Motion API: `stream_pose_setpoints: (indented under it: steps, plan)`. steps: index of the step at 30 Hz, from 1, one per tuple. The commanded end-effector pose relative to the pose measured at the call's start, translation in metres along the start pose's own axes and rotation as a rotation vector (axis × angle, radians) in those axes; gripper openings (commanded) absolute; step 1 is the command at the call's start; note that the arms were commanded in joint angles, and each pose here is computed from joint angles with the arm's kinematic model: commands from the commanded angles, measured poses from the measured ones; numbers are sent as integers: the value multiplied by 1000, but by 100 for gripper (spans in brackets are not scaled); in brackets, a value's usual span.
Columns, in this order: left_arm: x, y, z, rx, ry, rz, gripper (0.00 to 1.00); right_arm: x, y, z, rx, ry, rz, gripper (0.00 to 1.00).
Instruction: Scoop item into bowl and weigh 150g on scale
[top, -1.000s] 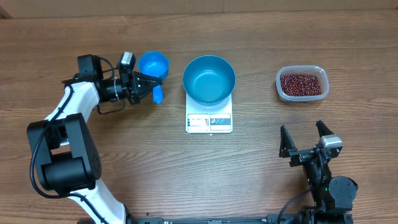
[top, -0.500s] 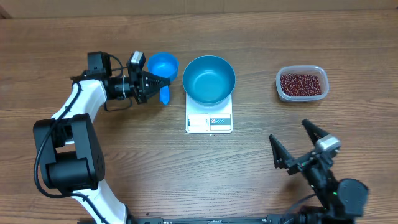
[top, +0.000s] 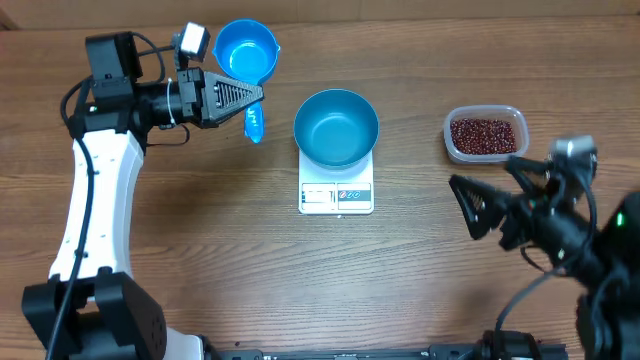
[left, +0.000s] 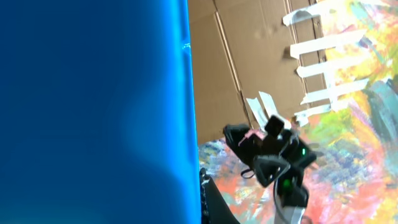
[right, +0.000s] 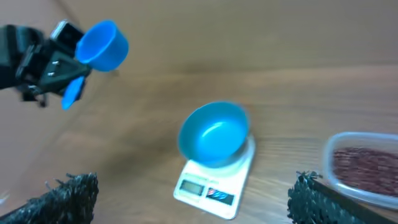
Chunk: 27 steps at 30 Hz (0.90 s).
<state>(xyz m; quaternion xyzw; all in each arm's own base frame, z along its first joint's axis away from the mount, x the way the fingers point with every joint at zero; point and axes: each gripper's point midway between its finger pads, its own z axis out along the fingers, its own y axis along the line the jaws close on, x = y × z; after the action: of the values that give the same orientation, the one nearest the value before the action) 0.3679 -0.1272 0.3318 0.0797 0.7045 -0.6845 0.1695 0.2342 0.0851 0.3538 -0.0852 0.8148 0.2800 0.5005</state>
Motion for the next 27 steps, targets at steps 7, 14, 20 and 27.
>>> stream_pose_setpoints:
  steps: [7,14,20,27]
  plan:
    - [9,12,20,-33,31,17,4,12,12,36,-239,180,188,13]
    - [26,23,61,-106,95,-45,4,35,19,68,-511,338,294,33]
    - [44,18,88,-104,160,-159,4,60,31,103,-651,481,370,60]
    - [43,20,98,-139,149,-288,4,43,80,106,-969,439,256,58]
